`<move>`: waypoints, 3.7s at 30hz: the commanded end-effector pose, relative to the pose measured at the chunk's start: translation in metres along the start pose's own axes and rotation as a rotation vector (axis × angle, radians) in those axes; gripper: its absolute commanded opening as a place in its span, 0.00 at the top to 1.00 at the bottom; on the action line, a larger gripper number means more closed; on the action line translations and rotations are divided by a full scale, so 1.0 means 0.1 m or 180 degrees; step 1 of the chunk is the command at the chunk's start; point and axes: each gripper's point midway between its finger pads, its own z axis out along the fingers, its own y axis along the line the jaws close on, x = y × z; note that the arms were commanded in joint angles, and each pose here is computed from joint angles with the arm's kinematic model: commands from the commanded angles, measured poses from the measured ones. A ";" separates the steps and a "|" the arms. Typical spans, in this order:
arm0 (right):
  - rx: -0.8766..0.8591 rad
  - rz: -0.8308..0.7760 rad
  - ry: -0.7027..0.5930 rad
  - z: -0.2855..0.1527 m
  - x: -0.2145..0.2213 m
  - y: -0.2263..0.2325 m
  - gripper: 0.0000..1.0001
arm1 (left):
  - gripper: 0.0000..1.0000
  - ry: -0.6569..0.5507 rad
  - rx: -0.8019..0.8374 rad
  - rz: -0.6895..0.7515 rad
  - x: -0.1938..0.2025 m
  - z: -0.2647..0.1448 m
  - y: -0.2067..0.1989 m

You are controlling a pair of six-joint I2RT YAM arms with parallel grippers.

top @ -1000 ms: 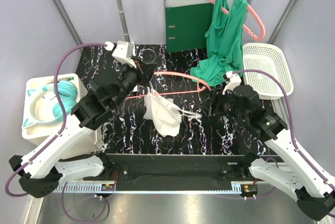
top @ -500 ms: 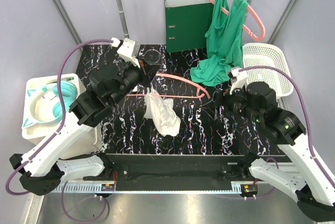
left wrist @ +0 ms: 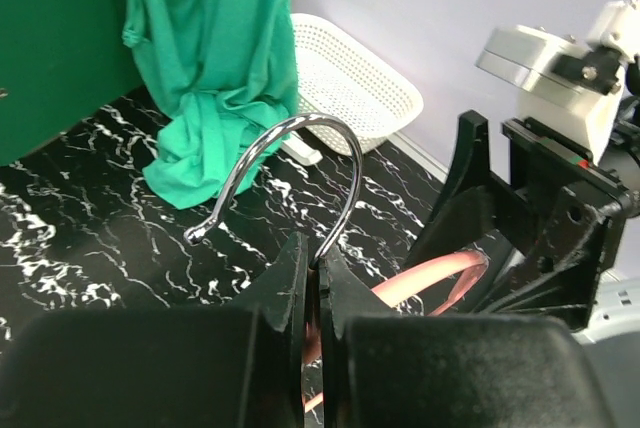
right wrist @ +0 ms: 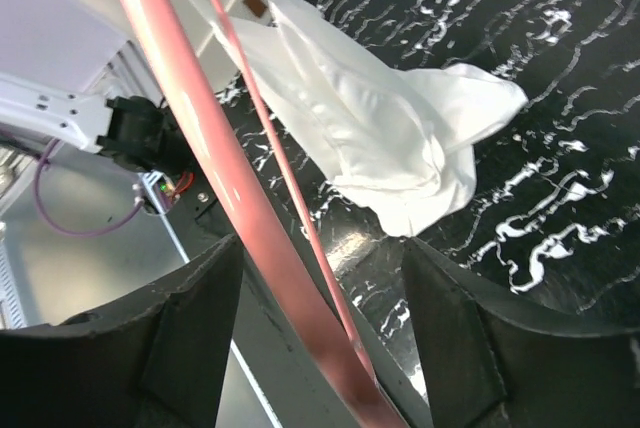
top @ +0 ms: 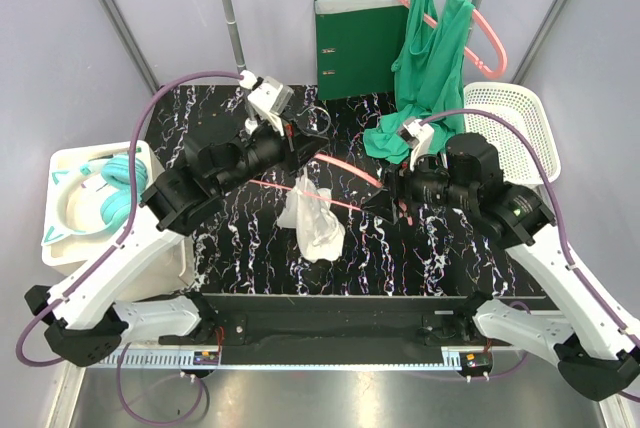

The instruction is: Remove the tank top from the hanger

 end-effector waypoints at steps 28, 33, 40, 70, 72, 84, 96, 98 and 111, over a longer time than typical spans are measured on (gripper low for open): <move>-0.0356 0.0162 -0.1004 -0.11 -0.27 0.20 1.00 | 0.35 -0.0367 -0.0157 -0.0009 -0.08 -0.45 0.08; -0.0482 0.0114 -0.1001 -0.14 -0.29 0.29 1.00 | 0.36 -0.0050 -0.0084 -0.0125 0.28 -0.28 0.09; -0.0528 0.0097 -0.1013 -0.18 -0.27 0.32 1.00 | 0.31 0.0060 -0.0125 -0.0107 0.33 -0.09 0.12; -0.0556 0.0397 -0.0861 -0.53 0.36 0.37 1.00 | 1.00 -0.0702 -0.1871 -0.0188 -0.26 -0.62 0.97; -0.0572 0.0396 -0.0848 -0.59 0.40 0.40 1.00 | 1.00 -0.0722 -0.2089 -0.0184 -0.25 -0.71 1.07; 0.0015 0.0333 -0.1187 -1.09 0.27 0.28 1.00 | 1.00 -0.0488 -0.2530 -0.0097 0.07 -0.83 1.32; 0.0444 0.0026 -0.1233 -0.90 -0.22 0.05 1.00 | 0.54 0.0161 -0.1209 0.0032 0.52 -0.49 0.74; 0.0523 -0.0010 -0.1209 -0.79 -0.28 -0.03 1.00 | 0.45 0.0172 -0.0892 0.0010 0.48 -0.45 0.56; 0.0274 -0.0026 -0.1217 0.00 -0.49 -0.18 1.00 | 0.15 -0.0409 0.0395 -0.1593 -0.13 0.03 -0.30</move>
